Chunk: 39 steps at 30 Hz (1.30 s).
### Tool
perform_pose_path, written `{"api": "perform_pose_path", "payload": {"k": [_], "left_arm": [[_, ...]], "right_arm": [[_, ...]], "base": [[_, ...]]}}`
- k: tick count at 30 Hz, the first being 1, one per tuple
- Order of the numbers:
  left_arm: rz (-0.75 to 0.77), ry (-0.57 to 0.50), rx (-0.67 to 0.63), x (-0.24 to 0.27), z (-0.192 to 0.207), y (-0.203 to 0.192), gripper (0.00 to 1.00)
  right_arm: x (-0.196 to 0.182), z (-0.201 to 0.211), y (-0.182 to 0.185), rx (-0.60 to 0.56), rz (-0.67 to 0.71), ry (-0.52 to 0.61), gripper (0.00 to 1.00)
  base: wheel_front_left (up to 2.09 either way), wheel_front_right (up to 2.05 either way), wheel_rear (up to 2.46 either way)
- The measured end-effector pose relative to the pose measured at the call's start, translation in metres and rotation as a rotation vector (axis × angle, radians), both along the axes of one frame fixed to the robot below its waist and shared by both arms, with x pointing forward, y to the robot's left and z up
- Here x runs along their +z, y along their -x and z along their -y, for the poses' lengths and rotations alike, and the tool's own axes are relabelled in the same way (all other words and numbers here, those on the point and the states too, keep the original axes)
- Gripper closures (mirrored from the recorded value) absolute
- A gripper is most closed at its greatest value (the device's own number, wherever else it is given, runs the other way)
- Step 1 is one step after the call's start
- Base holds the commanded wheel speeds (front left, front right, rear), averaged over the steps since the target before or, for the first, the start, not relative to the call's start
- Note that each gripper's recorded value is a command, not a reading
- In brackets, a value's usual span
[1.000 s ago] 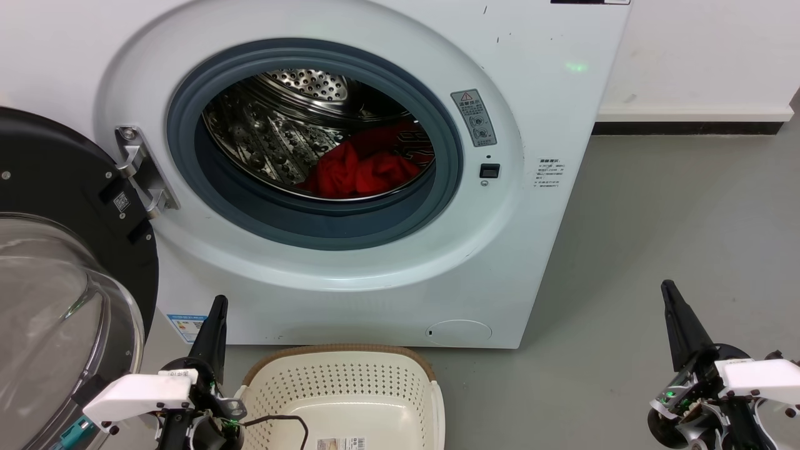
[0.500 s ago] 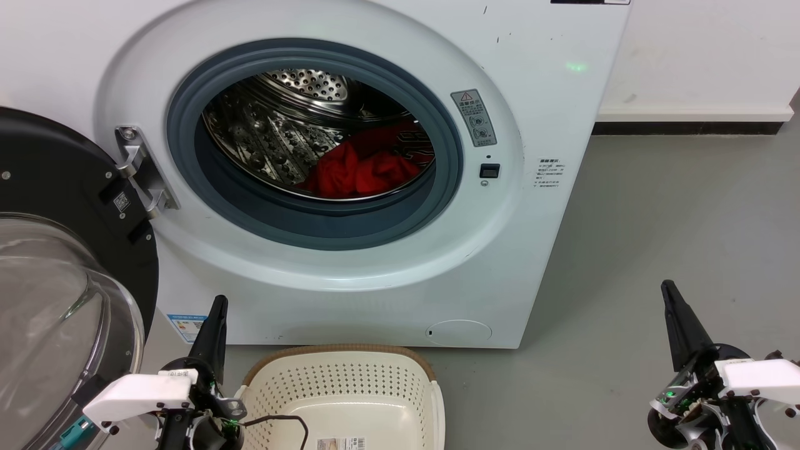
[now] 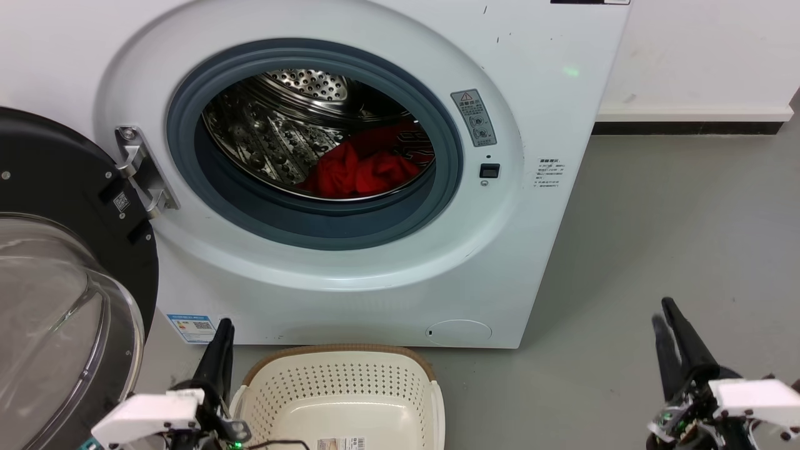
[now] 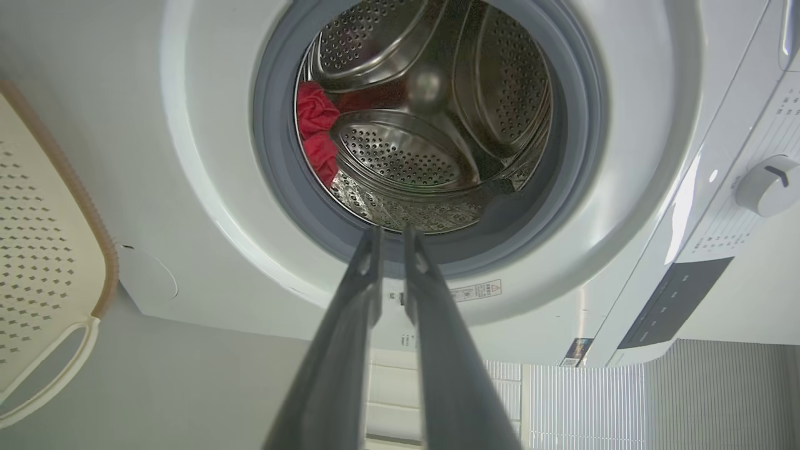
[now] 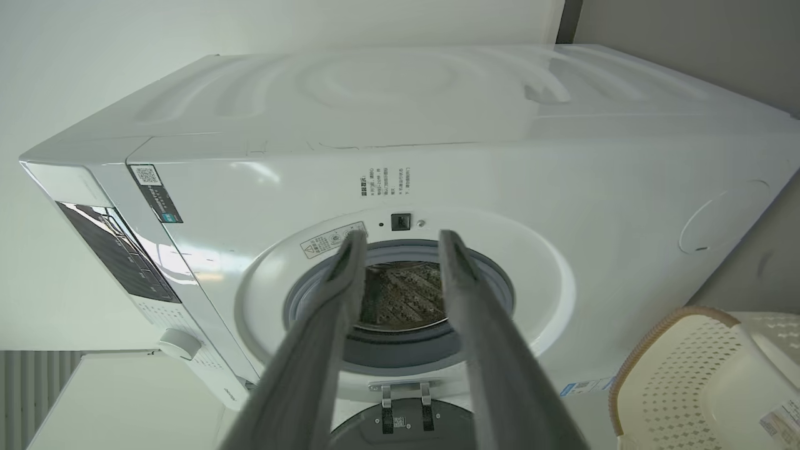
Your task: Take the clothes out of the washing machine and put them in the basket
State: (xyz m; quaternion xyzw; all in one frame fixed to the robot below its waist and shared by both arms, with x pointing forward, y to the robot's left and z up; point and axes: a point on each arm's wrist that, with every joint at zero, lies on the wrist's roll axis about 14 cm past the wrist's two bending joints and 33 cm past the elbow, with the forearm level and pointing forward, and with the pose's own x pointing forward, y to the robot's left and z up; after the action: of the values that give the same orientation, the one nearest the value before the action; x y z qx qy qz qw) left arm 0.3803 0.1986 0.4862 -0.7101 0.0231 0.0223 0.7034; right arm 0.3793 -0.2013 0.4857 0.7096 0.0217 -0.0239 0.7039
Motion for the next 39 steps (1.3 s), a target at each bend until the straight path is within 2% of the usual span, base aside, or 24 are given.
{"api": "perform_pose_path", "payload": {"k": [6, 13, 26, 39], "left_arm": [[-0.019, -0.024, 0.018, -0.006, -0.002, 0.005, 0.0], [-0.003, -0.141, 0.031, 0.003, -0.005, 0.003, 0.0], [-0.008, -0.425, 0.019, 0.014, 0.003, 0.002, 0.0], [-0.011, -0.677, 0.016, 0.019, 0.011, 0.004, 0.0]], "right_arm": [[-0.01, 0.003, 0.006, -0.02, -0.031, 0.022, 0.0], [-0.003, 0.005, 0.005, -0.031, -0.014, 0.134, 0.0], [0.021, -0.003, 0.003, -0.007, 0.053, 0.482, 0.0], [0.034, -0.014, 0.006, 0.01, 0.109, 0.764, 0.0]], "base": [[0.0, 0.0, 0.0], [0.0, 0.0, 0.0], [0.0, 0.0, 0.0], [0.0, 0.0, 0.0]]}}
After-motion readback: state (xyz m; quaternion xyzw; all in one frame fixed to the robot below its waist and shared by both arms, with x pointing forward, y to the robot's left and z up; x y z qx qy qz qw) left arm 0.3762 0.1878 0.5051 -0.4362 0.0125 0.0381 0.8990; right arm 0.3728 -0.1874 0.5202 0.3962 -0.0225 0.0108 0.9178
